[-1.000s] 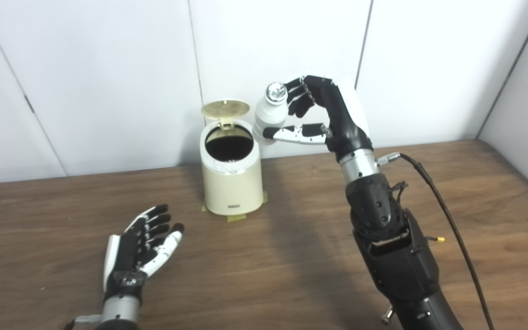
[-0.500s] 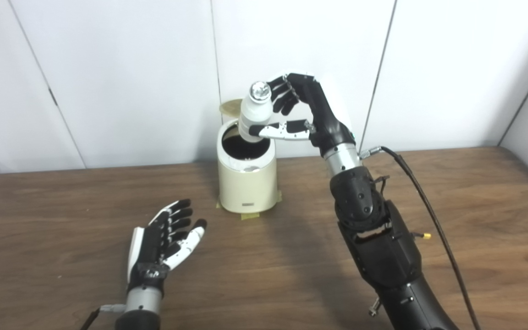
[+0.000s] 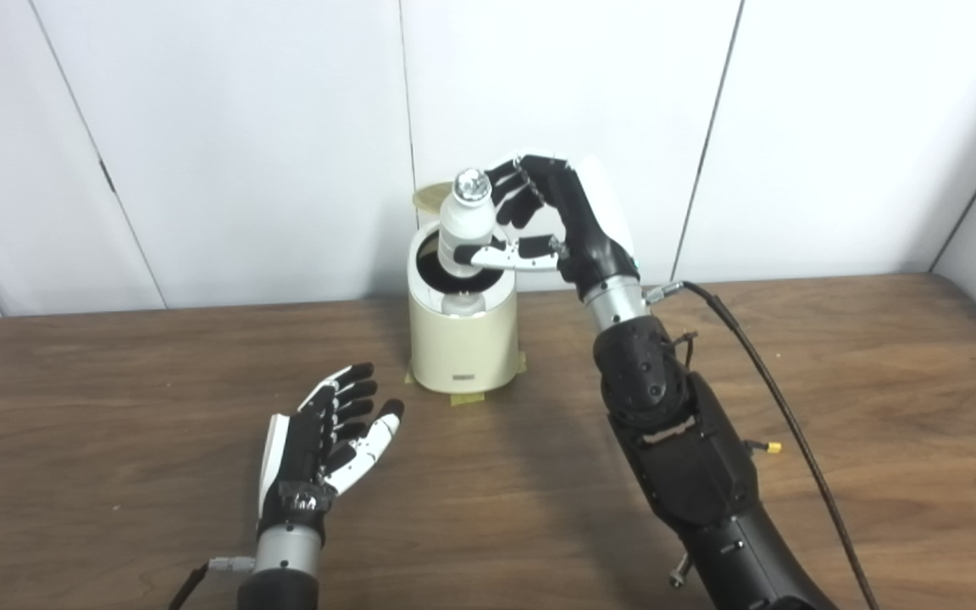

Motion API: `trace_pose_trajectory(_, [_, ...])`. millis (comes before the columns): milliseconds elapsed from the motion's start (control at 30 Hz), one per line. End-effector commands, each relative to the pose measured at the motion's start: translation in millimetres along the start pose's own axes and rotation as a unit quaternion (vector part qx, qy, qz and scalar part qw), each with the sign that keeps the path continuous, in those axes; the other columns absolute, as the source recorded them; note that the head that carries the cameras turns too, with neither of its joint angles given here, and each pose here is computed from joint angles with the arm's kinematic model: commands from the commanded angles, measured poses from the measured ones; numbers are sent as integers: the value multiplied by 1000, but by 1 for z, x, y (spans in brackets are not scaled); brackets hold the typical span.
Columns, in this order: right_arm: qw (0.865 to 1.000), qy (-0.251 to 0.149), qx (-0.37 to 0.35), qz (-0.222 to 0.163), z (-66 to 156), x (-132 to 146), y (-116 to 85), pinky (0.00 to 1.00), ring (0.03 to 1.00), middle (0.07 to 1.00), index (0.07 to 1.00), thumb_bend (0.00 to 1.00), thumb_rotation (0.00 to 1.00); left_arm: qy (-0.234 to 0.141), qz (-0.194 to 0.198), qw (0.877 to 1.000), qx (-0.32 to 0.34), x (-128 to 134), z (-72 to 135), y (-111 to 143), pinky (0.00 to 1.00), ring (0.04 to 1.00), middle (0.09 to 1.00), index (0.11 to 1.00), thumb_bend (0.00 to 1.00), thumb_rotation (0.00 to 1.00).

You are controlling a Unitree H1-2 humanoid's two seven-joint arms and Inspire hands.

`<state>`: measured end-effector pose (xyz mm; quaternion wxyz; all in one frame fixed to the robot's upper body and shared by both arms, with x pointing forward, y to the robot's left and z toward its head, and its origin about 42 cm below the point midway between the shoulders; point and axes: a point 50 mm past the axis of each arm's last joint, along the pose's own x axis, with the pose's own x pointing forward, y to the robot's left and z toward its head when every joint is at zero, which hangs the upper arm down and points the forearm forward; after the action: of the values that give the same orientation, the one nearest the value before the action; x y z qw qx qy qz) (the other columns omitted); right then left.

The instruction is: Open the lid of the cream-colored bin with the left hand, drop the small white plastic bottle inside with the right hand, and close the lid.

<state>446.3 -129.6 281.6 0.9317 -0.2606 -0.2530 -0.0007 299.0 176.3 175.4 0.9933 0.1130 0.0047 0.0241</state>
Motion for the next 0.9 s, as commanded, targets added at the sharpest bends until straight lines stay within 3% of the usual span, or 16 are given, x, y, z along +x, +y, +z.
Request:
trace_pose_trajectory(0, [998, -57, 7, -31, 24, 20, -9, 372, 422, 478, 501, 521, 0, -37, 11, 999, -9, 2, 20, -2, 746, 782, 790, 828, 525, 287])
trace_pose_trajectory(500, [997, -60, -2, -41, 3, 19, 1, 406, 434, 492, 493, 520, 0, -43, 10, 999, -5, 2, 24, -6, 716, 757, 777, 823, 534, 295])
trace_pose_trajectory(867, [998, -51, -30, -19, -5, 17, 10, 343, 450, 507, 496, 501, 0, -47, 5, 999, 0, 1, 26, -8, 697, 748, 771, 822, 524, 306])
